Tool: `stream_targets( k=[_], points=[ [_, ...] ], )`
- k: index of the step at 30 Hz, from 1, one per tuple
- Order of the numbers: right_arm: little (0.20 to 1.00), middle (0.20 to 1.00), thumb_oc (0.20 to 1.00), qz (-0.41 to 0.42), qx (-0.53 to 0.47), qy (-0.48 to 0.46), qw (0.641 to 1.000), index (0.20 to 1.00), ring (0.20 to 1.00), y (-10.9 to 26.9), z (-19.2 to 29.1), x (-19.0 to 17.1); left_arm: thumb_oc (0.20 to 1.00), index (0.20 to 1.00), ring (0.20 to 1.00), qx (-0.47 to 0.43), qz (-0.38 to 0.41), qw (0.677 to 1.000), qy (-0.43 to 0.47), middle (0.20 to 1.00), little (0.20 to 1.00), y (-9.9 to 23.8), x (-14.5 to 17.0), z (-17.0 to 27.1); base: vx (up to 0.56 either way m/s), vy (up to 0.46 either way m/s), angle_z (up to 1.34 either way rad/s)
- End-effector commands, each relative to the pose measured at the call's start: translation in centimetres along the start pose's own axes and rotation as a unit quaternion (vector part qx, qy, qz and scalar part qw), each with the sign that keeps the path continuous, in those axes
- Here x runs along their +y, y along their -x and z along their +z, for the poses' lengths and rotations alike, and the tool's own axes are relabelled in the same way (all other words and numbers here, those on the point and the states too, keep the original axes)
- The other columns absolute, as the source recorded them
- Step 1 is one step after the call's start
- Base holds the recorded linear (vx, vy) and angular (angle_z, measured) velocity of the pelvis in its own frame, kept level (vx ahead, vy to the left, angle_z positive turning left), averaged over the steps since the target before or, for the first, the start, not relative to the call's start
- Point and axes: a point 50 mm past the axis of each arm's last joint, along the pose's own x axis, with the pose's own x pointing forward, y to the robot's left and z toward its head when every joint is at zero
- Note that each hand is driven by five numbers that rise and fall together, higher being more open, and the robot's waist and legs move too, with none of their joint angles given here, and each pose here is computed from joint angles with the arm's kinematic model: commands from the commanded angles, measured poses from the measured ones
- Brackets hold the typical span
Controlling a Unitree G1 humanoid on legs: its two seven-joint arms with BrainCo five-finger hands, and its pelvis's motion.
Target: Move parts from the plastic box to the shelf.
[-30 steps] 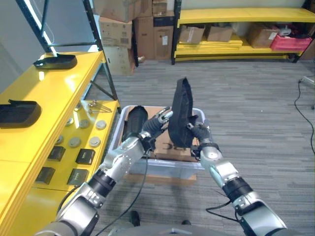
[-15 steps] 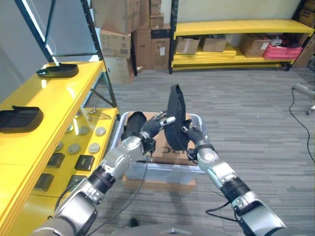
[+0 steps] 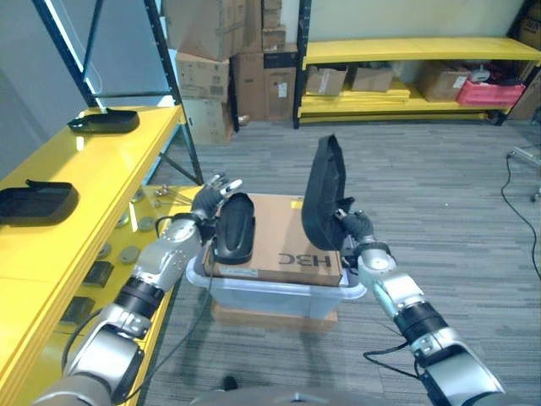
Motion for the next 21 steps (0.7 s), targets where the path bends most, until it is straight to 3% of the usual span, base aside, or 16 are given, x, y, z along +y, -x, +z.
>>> stream_targets(
  k=[1,7,14,21],
  points=[
    [0.2,0.2,0.2,-0.034,-0.101,-0.018,0.994,0.2,0.2,-1.1,4.2,-2.0,1.0,1.0,1.0,-0.022,-0.015,1.0,0.001,1.0,1.0,-1.1,-0.2,1.5,0.0,0.0,0.0],
    [0.2,0.2,0.2,-0.016,-0.111,0.011,0.994,0.2,0.2,-1.1,4.7,-1.3,1.0,1.0,1.0,-0.017,-0.048,0.999,0.014,1.0,1.0,-1.1,-1.4,1.3,0.0,0.0,0.0],
    [0.2,0.2,0.2,0.057,-0.133,0.132,0.981,0.2,0.2,-1.2,5.3,2.1,1.0,1.0,1.0,-0.011,-0.13,0.991,0.023,1.0,1.0,-1.4,-5.9,0.7,0.0,0.0,0.0],
    [0.2,0.2,0.2,0.1,-0.129,0.16,0.974,0.2,0.2,-1.1,5.2,4.2,1.0,1.0,1.0,0.008,-0.183,0.982,0.051,1.0,1.0,-1.0,-9.3,-0.2,0.0,0.0,0.0]
  ],
)
